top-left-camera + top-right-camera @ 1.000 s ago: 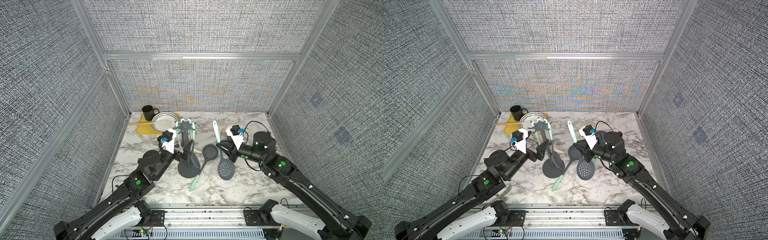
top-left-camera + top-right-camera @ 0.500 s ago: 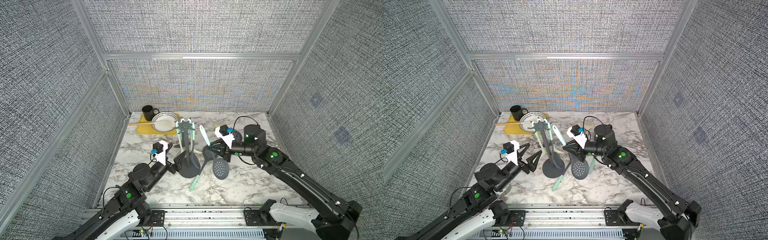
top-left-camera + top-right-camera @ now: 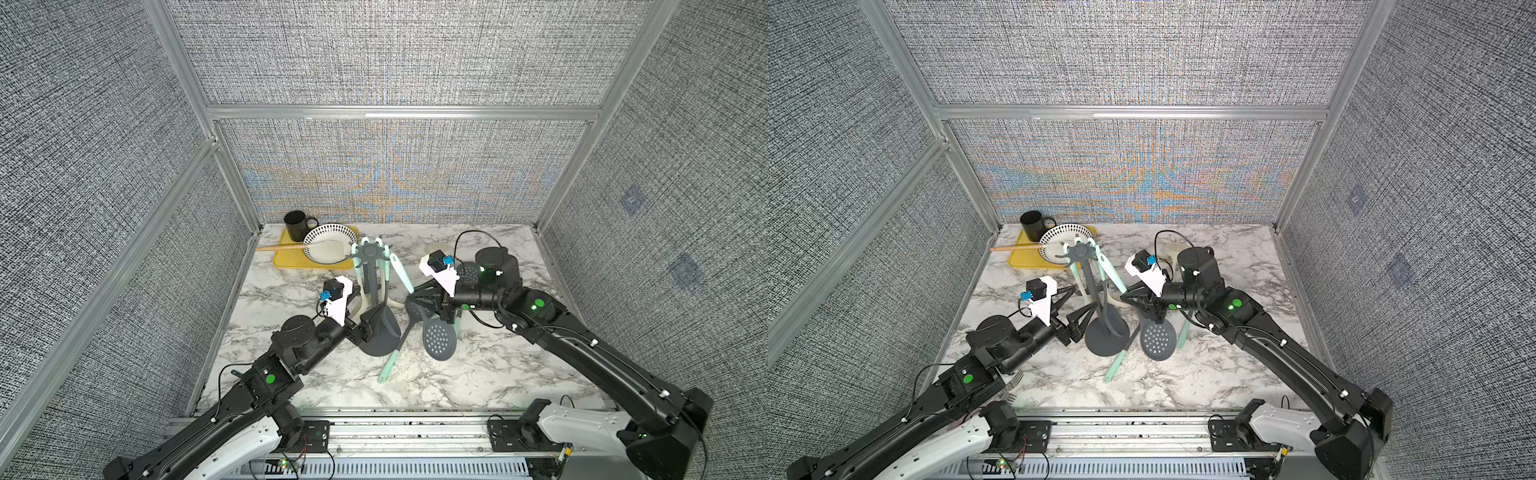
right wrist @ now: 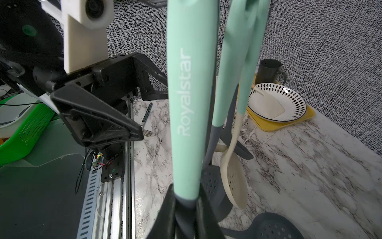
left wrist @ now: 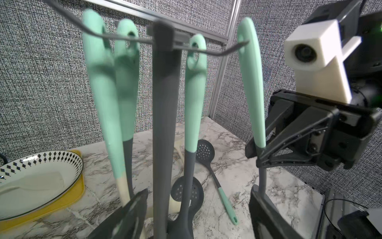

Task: Hang the skimmer on the kitchen utensil rack
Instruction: Hang the skimmer on the rack.

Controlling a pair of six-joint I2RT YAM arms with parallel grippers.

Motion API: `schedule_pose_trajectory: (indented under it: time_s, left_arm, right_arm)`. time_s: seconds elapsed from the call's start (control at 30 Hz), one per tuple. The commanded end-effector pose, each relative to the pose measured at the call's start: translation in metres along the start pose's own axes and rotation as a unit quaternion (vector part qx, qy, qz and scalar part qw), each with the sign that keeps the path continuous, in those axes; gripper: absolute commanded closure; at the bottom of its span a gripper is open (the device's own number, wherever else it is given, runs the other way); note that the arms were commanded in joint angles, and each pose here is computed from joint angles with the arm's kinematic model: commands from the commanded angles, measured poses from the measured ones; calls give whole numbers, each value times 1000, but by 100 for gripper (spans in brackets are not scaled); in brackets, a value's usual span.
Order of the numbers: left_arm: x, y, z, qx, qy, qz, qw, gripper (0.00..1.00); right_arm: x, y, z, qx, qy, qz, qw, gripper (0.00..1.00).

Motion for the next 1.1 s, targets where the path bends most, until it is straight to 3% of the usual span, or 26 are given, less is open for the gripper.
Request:
schedule_pose_trajectory:
  time_s: [0.0, 0.47, 0.67, 0.77, 0.9, 1.0, 1.07]
  left_arm:
    - [8, -1, 0, -9, -21, 4, 1000, 20]
    - [6, -2, -3, -11, -12, 2, 1000, 20]
    - [4, 1, 0, 8, -3, -2, 1000, 15]
    - [3, 3, 5, 17, -4, -8, 1000, 13]
    - [4, 3, 10, 17, -5, -29, 999, 7]
    - [2, 3, 17, 15, 9, -41, 999, 5]
    - [-1, 3, 23, 8, 11, -32, 999, 4]
  right_arm:
    - [5, 0, -2, -6, -3, 2, 1000, 100]
    - [-8, -4, -23, -16, 26, -23, 999, 100]
    - [-12, -7, -34, -17, 28, -36, 999, 100]
    - [-5, -5, -29, -17, 13, -31, 999, 82]
    - [4, 4, -15, -15, -12, -22, 1000, 39]
    - [3, 10, 0, -28, -30, -18, 999, 24]
    - [-2, 11, 12, -64, -48, -25, 996, 23]
Point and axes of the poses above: each gripper's point midway between its finger pads, its own z axis back along the fingers, its own y axis along the line the jaws close on, x = y × z, the point moved 10 cm from there along z, back along the fingers, and after that the axes turned 7 degrees about -z, right-handed, at the moved point
